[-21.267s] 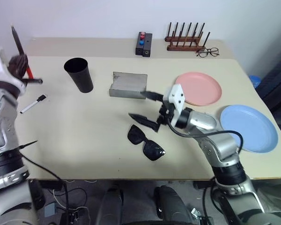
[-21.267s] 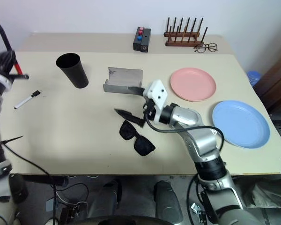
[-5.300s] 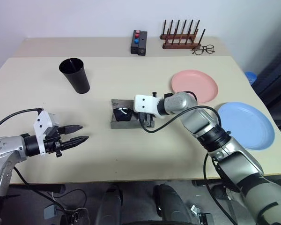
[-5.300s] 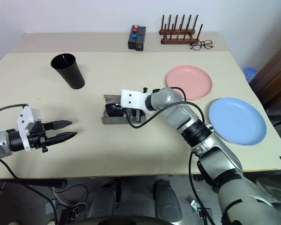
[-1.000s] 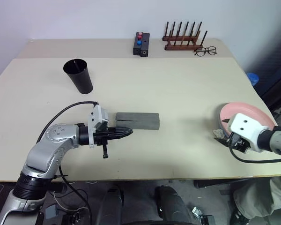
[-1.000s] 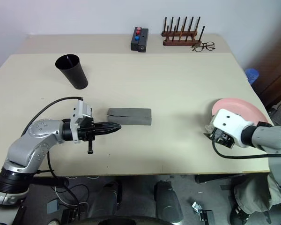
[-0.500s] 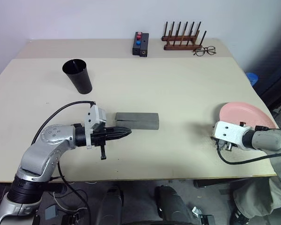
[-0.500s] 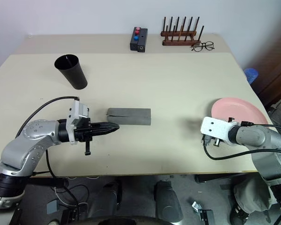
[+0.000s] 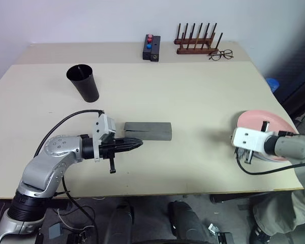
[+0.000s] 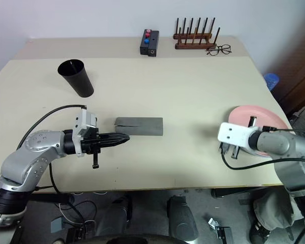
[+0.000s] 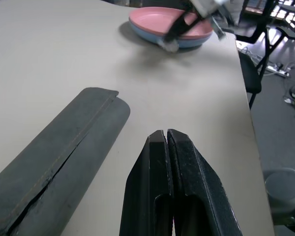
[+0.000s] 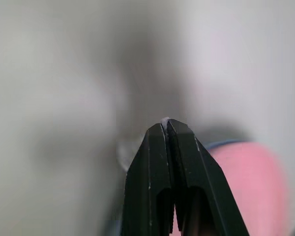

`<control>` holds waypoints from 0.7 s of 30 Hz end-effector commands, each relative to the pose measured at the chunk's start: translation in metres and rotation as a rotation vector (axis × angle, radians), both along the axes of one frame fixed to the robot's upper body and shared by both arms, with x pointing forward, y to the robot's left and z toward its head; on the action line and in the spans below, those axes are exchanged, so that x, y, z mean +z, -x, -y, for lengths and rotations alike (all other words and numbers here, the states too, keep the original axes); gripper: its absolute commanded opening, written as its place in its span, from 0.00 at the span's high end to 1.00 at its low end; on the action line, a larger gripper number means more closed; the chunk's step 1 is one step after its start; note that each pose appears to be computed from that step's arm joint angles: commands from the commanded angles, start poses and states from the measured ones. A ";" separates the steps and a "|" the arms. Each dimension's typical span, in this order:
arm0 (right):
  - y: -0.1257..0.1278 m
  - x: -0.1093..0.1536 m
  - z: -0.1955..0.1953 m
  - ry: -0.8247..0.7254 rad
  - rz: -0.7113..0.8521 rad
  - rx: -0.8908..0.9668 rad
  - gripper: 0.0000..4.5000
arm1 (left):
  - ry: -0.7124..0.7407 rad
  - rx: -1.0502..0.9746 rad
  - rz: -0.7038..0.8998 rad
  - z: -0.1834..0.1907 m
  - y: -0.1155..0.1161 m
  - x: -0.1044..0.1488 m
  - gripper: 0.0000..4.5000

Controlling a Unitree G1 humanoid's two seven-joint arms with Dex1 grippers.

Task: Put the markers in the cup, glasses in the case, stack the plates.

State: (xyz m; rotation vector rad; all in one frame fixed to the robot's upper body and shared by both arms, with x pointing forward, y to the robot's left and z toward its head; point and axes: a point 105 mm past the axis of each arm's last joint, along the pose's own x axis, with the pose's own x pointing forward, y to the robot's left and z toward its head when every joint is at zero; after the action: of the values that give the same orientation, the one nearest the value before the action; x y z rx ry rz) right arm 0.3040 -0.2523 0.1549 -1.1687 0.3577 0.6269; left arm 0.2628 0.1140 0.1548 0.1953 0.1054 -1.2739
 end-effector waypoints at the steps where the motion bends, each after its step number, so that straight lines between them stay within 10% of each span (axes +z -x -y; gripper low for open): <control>1: -0.002 0.035 0.001 -0.007 0.080 -0.006 0.99 | 0.005 -0.014 0.035 0.001 0.001 0.007 1.00; 10: -0.003 0.020 0.052 0.158 0.029 -0.137 0.99 | 0.004 0.000 0.031 -0.001 0.000 0.003 1.00; 17: -0.020 0.028 0.040 0.063 0.135 -0.121 0.38 | 0.009 0.124 0.064 -0.022 -0.008 0.006 1.00; 21: -0.032 0.033 0.021 -0.085 0.169 -0.079 0.38 | -0.020 0.279 0.108 -0.055 -0.015 0.011 1.00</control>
State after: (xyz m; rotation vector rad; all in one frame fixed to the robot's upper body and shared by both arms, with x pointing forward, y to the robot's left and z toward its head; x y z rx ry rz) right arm 0.3316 -0.2793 0.1767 -1.1485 0.2973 0.4699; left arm 0.2741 0.1523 0.1520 0.2092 0.1004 -1.0652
